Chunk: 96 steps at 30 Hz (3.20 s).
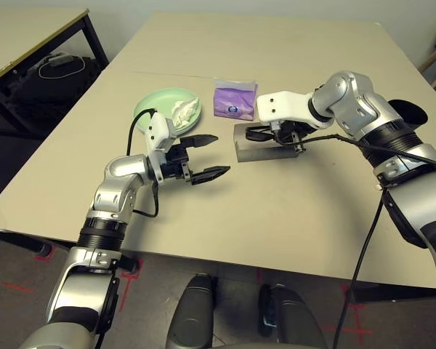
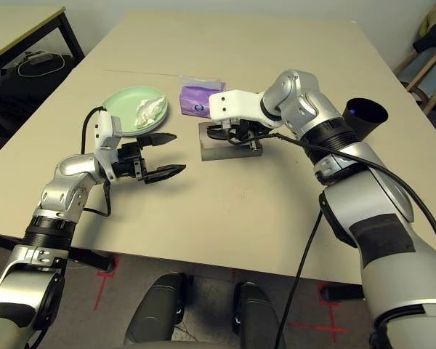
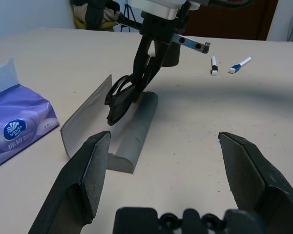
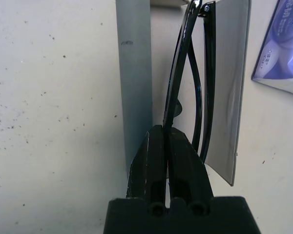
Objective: Organize and tidy the items on the table.
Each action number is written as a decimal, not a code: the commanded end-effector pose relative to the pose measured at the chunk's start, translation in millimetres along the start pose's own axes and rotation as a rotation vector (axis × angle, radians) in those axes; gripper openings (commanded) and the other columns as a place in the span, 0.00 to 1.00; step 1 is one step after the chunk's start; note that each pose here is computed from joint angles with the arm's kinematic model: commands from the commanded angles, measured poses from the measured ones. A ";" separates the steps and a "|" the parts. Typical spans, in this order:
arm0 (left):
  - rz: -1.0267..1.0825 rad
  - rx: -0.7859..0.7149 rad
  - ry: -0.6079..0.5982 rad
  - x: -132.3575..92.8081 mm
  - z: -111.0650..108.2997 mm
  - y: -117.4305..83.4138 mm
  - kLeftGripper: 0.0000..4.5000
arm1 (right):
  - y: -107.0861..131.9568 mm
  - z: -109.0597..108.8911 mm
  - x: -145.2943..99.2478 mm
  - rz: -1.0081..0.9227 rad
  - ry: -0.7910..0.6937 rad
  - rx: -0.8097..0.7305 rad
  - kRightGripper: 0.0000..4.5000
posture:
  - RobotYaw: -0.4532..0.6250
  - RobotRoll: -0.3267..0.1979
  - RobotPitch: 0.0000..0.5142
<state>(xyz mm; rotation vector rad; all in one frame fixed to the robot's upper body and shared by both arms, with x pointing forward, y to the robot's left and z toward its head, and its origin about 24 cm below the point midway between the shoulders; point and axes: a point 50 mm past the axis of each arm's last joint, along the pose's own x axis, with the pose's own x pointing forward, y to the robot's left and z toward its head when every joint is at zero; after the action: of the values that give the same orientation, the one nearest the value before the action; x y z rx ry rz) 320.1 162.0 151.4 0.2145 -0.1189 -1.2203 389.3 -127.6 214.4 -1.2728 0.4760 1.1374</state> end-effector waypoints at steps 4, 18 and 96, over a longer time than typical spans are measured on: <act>-0.007 0.008 -0.005 -1.2 3.6 -4.3 1.00 | -3.1 1.1 1.9 -0.003 0.020 -0.031 0.00 | 0.68 0.62 0.26; 0.001 0.006 -0.013 1.8 2.0 -9.0 1.00 | -10.8 8.2 -4.9 0.023 0.010 -0.035 0.00 | 0.70 0.62 0.26; 0.027 -0.006 -0.004 3.4 -1.0 -7.0 1.00 | -25.5 -15.3 -35.3 -0.122 -0.185 0.284 0.99 | 0.64 0.62 0.22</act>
<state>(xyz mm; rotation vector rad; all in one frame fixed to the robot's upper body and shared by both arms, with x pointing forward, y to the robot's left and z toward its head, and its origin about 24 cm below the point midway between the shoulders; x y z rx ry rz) 313.6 157.3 150.6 0.2029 -0.1269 -1.1857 402.1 -148.1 258.4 -1.0279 0.3995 1.0195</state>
